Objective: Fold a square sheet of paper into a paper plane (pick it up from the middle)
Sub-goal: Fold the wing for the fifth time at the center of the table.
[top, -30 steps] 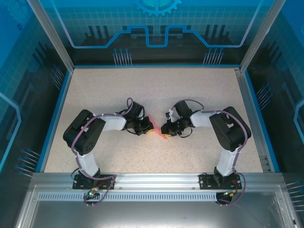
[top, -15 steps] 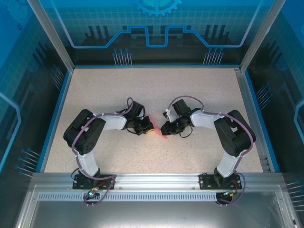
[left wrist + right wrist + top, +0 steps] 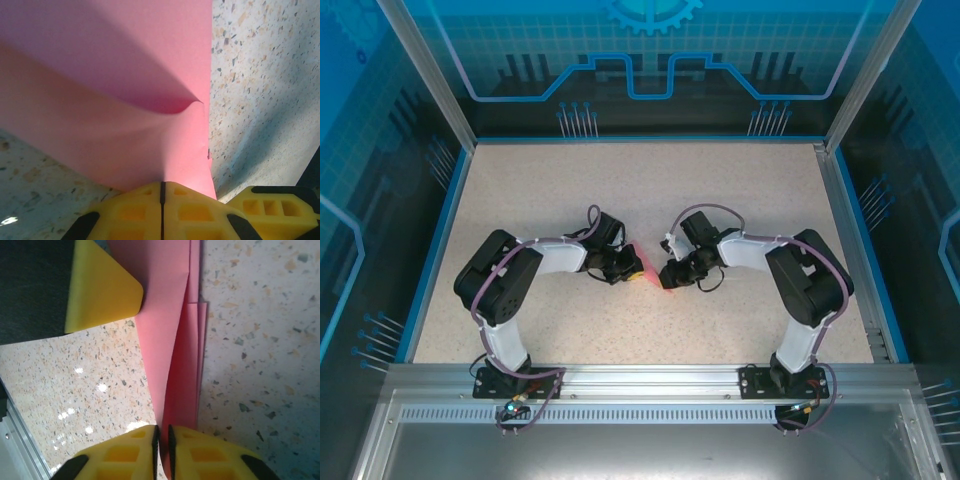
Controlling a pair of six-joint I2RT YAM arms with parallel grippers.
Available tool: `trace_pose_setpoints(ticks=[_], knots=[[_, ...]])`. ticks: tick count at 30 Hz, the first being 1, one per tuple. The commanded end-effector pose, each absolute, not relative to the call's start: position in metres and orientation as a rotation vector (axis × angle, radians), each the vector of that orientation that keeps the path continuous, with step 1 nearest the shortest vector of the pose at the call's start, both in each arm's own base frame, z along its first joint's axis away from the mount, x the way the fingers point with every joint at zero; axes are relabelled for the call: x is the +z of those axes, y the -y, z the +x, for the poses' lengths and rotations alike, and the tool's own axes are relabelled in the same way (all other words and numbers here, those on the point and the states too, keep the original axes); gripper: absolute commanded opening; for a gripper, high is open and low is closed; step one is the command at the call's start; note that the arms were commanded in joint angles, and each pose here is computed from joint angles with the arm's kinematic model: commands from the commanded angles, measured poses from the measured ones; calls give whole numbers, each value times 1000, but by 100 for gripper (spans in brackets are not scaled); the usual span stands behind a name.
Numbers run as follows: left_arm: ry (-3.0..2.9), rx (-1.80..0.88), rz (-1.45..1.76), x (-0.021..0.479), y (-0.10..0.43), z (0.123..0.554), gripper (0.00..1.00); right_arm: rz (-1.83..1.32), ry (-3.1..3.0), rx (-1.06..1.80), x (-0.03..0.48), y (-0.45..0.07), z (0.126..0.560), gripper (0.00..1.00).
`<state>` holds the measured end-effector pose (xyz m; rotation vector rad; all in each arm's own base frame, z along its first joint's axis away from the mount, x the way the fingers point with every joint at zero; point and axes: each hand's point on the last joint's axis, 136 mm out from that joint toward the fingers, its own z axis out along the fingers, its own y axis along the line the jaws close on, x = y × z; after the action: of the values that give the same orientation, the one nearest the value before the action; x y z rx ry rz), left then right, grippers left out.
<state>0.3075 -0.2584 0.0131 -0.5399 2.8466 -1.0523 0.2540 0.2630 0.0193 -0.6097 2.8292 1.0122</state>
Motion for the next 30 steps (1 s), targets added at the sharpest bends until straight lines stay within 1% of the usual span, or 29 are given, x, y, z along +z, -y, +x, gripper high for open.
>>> trace_pose_setpoints(ticks=[1,4,9,11,15,18,20,23,27,30], knots=[[-2960,-822,-665,-22,233,290,7,-606,-2877,999,11,-263,250,11],[-2966,-797,-674,-24,230,288,7,-560,-2906,1018,5,-258,248,8],[-2968,-784,-681,-25,229,288,7,-526,-2953,1026,0,-253,241,9],[-2971,-784,-679,-25,229,288,7,-510,-2961,1016,2,-251,242,10],[-2973,-782,-679,-25,229,289,7,-513,-2882,1038,32,-260,251,16],[-2975,-783,-678,-24,230,289,7,-520,-2850,936,49,-259,259,21],[-2977,-784,-672,-24,230,289,7,-524,-2852,843,52,-259,261,21],[-2978,-783,-671,-24,230,289,7,-533,-2855,771,52,-265,262,21],[-2984,-778,-675,-25,230,288,7,-583,-2882,811,45,-284,255,18],[-2985,-776,-675,-25,230,289,7,-584,-2908,822,38,-289,253,17]])
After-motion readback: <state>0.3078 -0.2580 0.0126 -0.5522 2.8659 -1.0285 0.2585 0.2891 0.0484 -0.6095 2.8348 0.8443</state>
